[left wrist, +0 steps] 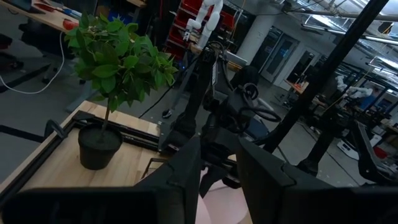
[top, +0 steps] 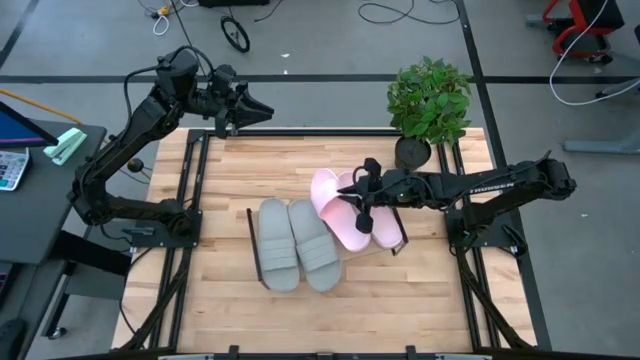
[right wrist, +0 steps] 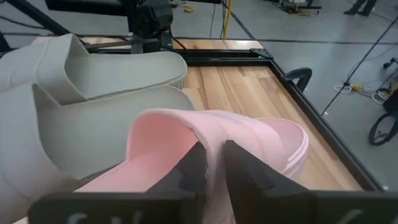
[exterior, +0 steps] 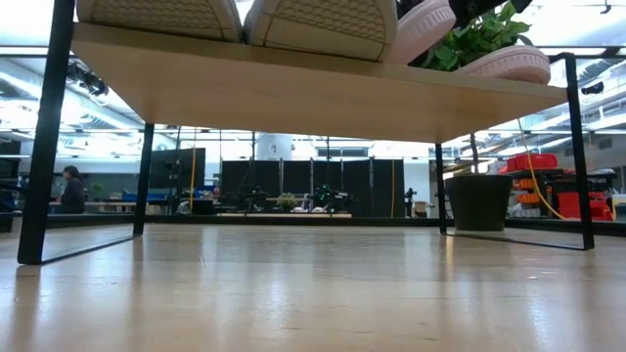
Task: Pick and place slides into the shelf
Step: Put the pink slide on the shelf, then adjust the right pink slide on the shelf
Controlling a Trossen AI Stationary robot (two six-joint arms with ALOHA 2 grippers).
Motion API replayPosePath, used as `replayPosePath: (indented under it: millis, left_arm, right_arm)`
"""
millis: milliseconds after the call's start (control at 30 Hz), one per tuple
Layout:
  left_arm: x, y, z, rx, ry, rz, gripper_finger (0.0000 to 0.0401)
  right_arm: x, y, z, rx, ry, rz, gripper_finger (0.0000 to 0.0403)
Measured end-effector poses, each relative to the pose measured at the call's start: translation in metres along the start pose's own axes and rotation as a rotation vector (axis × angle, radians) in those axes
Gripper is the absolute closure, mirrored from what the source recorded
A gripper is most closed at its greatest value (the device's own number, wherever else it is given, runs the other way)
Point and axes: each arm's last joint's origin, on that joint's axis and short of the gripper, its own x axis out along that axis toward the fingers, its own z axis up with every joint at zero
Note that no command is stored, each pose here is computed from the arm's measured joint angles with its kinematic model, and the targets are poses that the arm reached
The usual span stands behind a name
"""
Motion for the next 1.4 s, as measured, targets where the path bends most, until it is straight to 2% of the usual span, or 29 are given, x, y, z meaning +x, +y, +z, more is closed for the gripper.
replayPosePath:
  millis: [233,600,1133,1400]
  left_arm:
    - [0.0,0.0,0.0,0.0,0.0,0.0,0.0294]
    - [0.0,0.0,0.0,0.0,0.0,0.0,0.0294]
    - [0.0,0.0,0.0,0.015,0.002,0.001,0.0294]
    - [0.0,0.0,0.0,0.016,0.003,0.001,0.0294]
  right_arm:
    - [0.0,0.002,-0.001,-0.011,0.002,0.055,0.0302]
    - [-0.008,0.001,0.019,-0.074,0.063,0.068,0.0233]
    - [-0.03,0.009,0.033,-0.184,0.208,0.129,0.0205]
    - [-0.06,0.011,0.059,-0.256,0.294,0.109,0.0205]
